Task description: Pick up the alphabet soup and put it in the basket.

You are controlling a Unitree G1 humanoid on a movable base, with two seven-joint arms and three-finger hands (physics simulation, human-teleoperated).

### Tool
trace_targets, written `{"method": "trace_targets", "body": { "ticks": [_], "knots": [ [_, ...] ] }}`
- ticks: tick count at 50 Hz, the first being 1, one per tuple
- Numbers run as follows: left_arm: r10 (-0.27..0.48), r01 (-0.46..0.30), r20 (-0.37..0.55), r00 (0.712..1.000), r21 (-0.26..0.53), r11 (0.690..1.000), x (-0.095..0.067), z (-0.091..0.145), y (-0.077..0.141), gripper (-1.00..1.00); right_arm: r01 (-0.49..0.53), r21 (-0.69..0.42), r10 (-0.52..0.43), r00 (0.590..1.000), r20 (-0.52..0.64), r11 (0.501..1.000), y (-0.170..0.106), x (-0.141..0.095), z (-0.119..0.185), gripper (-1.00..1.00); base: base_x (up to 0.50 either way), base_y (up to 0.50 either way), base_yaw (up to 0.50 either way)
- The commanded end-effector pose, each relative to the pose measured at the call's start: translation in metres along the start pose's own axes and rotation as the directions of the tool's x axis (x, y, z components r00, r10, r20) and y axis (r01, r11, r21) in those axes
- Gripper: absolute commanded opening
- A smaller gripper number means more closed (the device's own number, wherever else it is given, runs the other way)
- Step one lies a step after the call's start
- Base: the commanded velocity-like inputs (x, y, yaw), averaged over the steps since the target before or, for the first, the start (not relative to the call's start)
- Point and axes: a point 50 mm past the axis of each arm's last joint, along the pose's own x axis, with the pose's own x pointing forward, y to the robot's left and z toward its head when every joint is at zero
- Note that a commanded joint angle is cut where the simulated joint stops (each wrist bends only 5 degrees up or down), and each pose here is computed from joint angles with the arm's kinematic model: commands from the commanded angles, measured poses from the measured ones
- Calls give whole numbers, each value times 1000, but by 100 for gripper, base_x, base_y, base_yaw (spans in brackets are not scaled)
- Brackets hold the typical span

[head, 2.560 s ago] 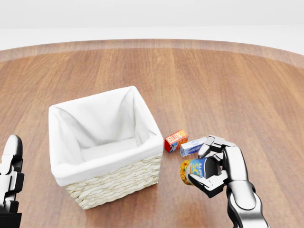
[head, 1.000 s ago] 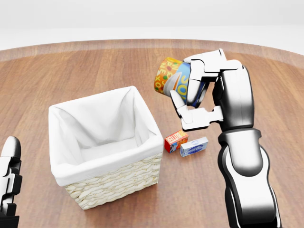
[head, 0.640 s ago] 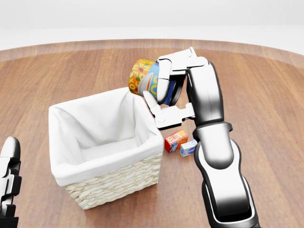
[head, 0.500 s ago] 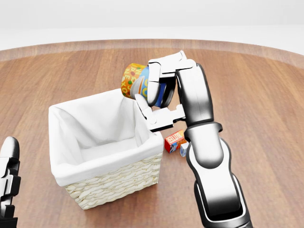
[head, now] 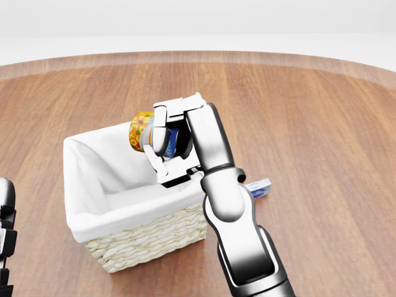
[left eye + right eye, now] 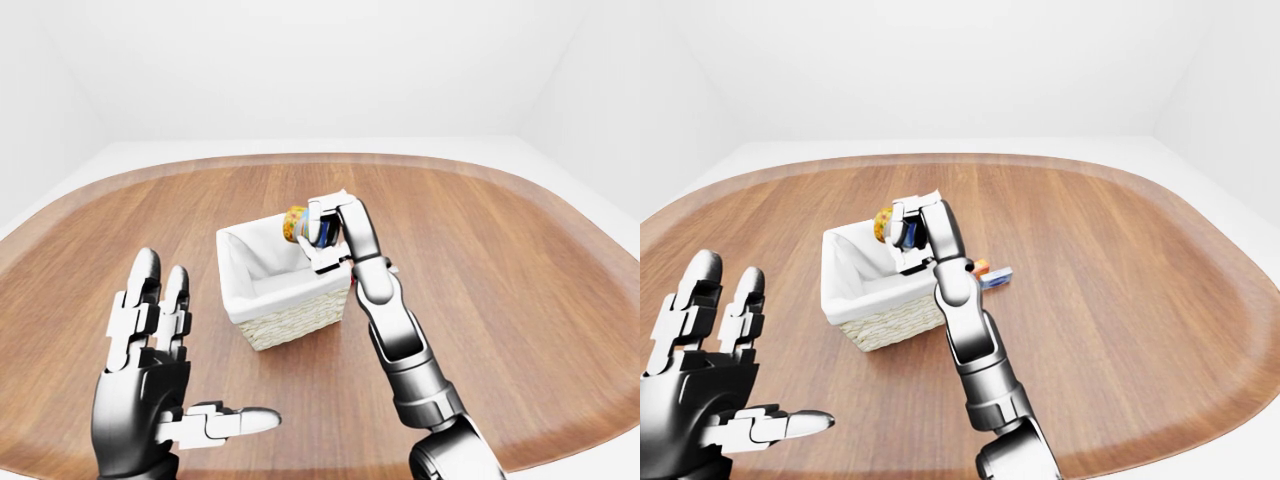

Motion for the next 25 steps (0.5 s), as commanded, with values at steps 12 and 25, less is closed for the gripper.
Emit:
{"method": "trace_targets", "body": {
  "ticks": [12,25],
  "knots": [
    [3,-3,7,1000,-6,1000,-2,3,3,100,-28,-9,27,999,-38,1000,24,10,-2,-100,0,0,0],
    [5,-5,12,1000,-6,1000,-2,5,4,100,-44,-22,41,993,-111,999,34,11,-17,-100,0,0,0]
  ]
}}
